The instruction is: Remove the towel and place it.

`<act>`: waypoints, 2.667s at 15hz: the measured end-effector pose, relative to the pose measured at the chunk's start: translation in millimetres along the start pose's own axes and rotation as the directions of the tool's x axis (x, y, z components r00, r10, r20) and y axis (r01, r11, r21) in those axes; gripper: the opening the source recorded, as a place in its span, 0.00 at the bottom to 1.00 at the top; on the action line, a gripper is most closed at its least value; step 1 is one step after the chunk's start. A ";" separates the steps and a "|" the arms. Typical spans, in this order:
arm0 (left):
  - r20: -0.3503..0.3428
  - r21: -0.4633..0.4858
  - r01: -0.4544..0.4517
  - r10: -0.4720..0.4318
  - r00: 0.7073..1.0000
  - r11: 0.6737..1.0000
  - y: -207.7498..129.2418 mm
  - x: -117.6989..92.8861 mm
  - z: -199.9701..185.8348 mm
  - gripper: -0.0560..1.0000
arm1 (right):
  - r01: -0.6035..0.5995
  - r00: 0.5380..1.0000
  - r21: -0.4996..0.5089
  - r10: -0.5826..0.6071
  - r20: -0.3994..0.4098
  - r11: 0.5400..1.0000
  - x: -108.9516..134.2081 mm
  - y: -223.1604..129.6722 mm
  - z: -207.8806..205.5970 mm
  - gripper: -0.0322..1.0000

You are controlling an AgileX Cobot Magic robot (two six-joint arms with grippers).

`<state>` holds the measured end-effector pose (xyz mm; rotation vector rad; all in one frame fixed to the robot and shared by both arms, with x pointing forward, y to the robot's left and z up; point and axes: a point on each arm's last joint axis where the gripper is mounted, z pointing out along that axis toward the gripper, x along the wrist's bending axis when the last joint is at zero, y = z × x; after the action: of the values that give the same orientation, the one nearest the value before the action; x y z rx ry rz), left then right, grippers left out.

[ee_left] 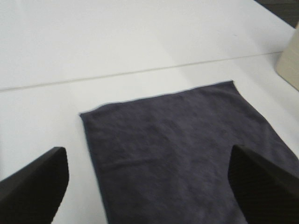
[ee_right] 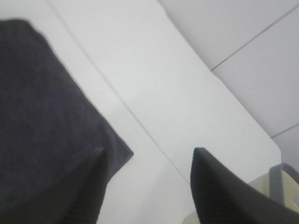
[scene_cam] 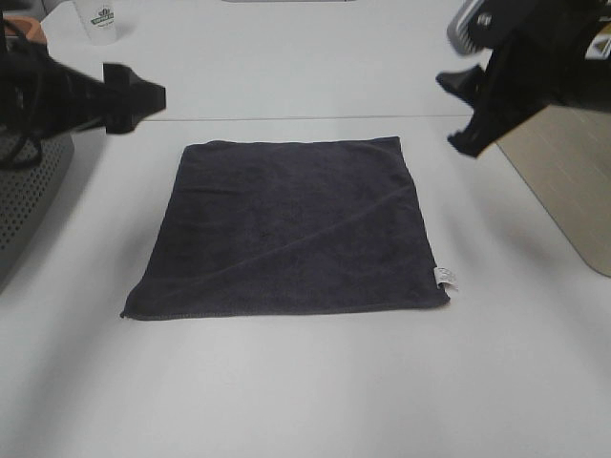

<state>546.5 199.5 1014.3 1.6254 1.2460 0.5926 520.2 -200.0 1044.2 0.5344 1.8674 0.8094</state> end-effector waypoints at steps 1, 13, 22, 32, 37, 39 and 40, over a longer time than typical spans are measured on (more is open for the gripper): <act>-0.074 0.000 -0.016 0.016 0.997 1.000 22.0 4.4 0.9 0.87 | -0.144 0.988 -0.016 0.145 0.054 0.989 -12.9 10.3 1.0 0.56; -0.238 0.226 0.055 0.000 0.971 0.973 145.2 34.8 -53.5 0.83 | -0.549 0.787 0.397 0.615 -0.050 0.735 -118.7 74.1 31.9 0.57; -0.288 0.376 0.178 -0.068 0.955 0.910 142.9 33.8 -84.7 0.85 | -0.475 0.844 0.643 0.518 0.139 0.601 -142.6 71.9 -3.8 0.75; -0.355 0.344 0.194 -0.064 0.933 0.919 45.7 10.6 -188.0 0.85 | -0.498 0.815 0.652 0.565 0.127 0.572 -69.0 19.3 -124.7 0.75; -0.348 0.349 0.175 -0.046 0.936 0.921 -38.9 1.7 -225.5 0.85 | -0.502 0.806 0.650 0.581 0.112 0.571 -15.3 -29.2 -164.8 0.75; -0.344 0.308 0.161 -0.048 0.938 0.938 -60.6 -2.3 -240.4 0.85 | -0.504 0.799 0.656 0.591 0.107 0.562 5.0 -47.7 -177.5 0.75; -0.341 0.277 0.150 -0.049 0.939 0.949 -66.4 -4.7 -248.5 0.85 | -0.512 0.796 0.646 0.595 0.109 0.566 13.0 -54.6 -185.4 0.75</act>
<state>311.5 294.3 1058.6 1.7434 1.7269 0.6545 345.3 -283.3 1049.0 1.6315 2.1021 0.5508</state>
